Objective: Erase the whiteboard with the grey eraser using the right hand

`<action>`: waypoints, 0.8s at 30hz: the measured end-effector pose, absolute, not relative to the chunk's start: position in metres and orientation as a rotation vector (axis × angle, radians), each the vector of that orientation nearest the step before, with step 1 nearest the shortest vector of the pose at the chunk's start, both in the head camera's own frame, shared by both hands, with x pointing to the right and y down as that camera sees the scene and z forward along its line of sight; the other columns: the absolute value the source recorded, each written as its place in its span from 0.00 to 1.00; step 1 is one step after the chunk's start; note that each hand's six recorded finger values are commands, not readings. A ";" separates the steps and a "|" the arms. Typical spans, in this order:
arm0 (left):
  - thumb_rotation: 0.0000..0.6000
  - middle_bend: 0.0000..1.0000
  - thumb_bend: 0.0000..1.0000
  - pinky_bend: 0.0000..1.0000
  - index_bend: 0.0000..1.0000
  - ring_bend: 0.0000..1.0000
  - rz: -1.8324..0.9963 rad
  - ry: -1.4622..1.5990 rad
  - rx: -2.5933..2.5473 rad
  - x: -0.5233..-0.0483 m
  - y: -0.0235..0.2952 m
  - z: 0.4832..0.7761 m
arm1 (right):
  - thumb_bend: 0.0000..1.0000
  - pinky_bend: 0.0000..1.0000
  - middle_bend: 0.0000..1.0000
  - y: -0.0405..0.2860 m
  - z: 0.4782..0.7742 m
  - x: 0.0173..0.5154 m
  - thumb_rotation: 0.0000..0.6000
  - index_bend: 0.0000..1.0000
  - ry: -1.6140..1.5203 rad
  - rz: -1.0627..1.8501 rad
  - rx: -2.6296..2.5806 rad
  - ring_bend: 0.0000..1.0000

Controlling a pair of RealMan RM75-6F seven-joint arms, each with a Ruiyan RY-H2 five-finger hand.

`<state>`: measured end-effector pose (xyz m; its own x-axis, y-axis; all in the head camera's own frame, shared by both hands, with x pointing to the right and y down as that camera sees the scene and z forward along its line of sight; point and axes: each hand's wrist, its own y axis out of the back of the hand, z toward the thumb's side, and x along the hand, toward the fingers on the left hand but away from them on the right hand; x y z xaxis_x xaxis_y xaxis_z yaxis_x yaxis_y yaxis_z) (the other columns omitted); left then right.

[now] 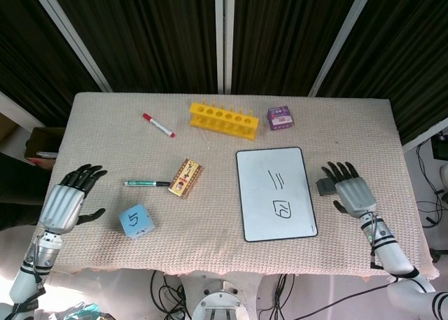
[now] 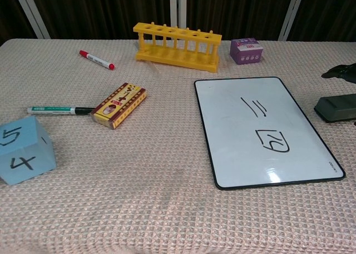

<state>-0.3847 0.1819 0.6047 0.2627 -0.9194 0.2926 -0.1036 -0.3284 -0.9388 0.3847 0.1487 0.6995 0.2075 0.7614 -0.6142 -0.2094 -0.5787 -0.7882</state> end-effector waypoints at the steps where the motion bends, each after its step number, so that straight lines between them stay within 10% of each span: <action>1: 1.00 0.17 0.00 0.27 0.20 0.13 -1.173 0.956 -1.658 -0.385 0.182 0.605 | 0.21 0.00 0.00 0.148 0.700 0.385 1.00 0.00 -0.523 1.500 -1.663 0.00; 24: 1.00 0.17 0.00 0.27 0.20 0.13 -1.205 0.932 -1.676 -0.388 0.184 0.611 | 0.22 0.07 0.16 0.127 0.713 0.387 1.00 0.02 -0.451 1.588 -1.639 0.02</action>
